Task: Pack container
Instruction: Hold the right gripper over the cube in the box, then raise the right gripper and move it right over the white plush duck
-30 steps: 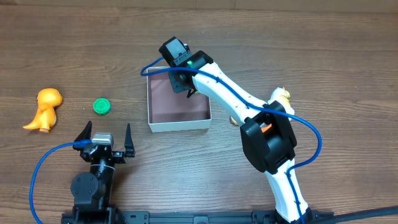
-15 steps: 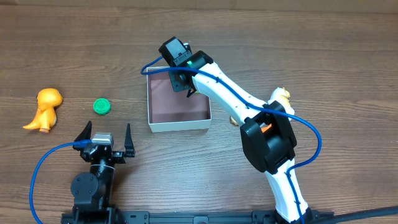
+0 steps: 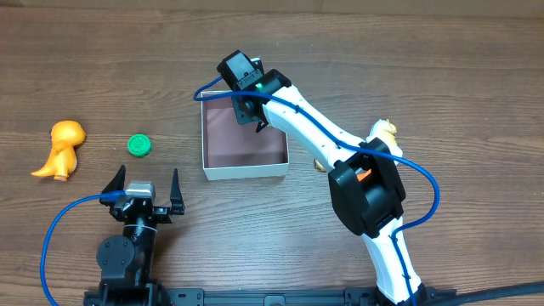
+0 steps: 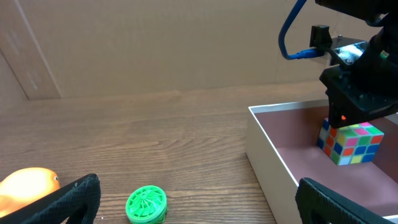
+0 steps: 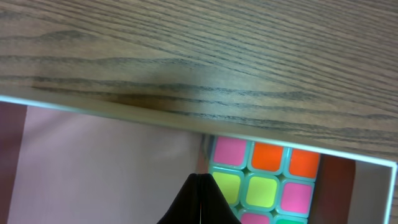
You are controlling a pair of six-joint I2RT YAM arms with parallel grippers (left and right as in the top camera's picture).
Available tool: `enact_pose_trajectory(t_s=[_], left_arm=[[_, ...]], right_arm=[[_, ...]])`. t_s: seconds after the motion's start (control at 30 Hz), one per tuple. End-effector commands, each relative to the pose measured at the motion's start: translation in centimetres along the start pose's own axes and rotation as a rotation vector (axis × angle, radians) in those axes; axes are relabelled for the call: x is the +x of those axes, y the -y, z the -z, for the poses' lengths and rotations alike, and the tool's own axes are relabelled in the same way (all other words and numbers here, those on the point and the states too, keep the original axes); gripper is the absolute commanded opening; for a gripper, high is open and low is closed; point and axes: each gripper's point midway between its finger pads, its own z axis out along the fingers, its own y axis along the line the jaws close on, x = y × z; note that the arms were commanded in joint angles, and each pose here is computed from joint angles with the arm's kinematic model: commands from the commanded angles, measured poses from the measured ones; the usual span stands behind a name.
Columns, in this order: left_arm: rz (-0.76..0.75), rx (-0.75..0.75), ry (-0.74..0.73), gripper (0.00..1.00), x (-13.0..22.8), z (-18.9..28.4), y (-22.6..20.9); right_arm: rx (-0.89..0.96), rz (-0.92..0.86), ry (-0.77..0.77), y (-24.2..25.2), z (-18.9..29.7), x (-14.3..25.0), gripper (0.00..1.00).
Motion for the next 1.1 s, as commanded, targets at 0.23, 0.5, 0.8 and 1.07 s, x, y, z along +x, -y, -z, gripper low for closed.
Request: enact_pose_trajectory(t_s=[0.23, 0.5, 0.8, 1.07], left_arm=[[-0.015, 0.009, 0.0, 1.0, 0.1, 0.0, 0.1], [-0.015, 0.009, 0.0, 1.0, 0.1, 0.0, 0.1], [-0.015, 0.009, 0.0, 1.0, 0.1, 0.0, 0.1], [-0.015, 0.009, 0.0, 1.0, 0.1, 0.0, 0.1]], right_arm=[[0.053, -0.011, -0.004, 0.9, -0.9, 0.3, 0.04], [0.072, -0.026, 0.01, 1.2, -0.8, 0.0, 0.05], [0.048, -0.044, 0.069, 1.0, 3.6, -3.5, 0.1], [0.041, -0.094, 0.124, 4.7, 14.5, -6.8, 0.34]])
